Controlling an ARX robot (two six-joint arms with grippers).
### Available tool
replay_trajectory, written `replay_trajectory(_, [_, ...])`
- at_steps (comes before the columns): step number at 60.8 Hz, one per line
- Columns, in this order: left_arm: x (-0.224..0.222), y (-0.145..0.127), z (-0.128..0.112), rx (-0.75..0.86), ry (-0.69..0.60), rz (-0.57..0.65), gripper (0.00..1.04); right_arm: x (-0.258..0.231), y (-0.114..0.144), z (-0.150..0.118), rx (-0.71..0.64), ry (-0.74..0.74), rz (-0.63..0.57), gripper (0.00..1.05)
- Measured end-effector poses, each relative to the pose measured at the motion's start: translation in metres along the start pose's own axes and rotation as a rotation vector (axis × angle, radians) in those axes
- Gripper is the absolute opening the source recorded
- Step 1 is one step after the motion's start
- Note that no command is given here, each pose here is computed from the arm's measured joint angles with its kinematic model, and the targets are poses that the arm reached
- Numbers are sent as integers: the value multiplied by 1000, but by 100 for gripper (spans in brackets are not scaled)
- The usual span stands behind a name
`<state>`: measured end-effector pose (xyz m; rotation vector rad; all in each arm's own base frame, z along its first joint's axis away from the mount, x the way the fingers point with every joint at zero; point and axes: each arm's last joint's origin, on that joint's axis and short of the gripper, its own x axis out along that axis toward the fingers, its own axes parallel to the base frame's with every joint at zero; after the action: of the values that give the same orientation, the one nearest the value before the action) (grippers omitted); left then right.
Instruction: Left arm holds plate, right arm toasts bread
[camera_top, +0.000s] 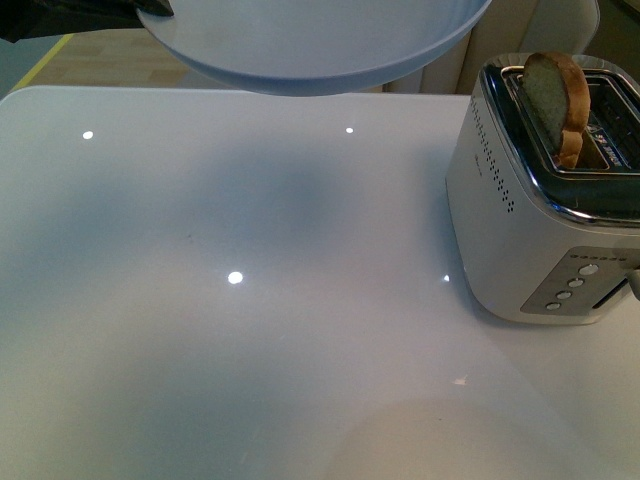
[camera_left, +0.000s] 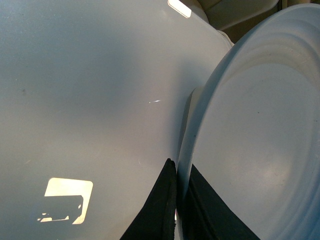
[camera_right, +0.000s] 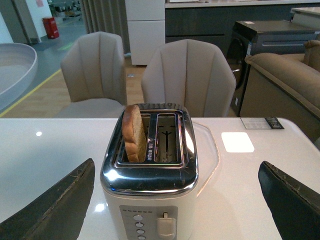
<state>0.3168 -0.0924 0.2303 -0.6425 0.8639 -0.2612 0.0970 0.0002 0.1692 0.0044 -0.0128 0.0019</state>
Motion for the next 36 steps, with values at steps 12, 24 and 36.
replay_trajectory(12, [-1, 3, 3, 2, -3, -10, 3, 0, 0, 0, 0, 0, 0, 96])
replay_trajectory(24, [-5, 30, 13, 5, -22, 1, 3, 0, 0, 0, 0, 0, 0, 96])
replay_trajectory(36, [-12, 90, 25, -11, -43, 38, 3, 0, 0, 0, 0, 0, 0, 96])
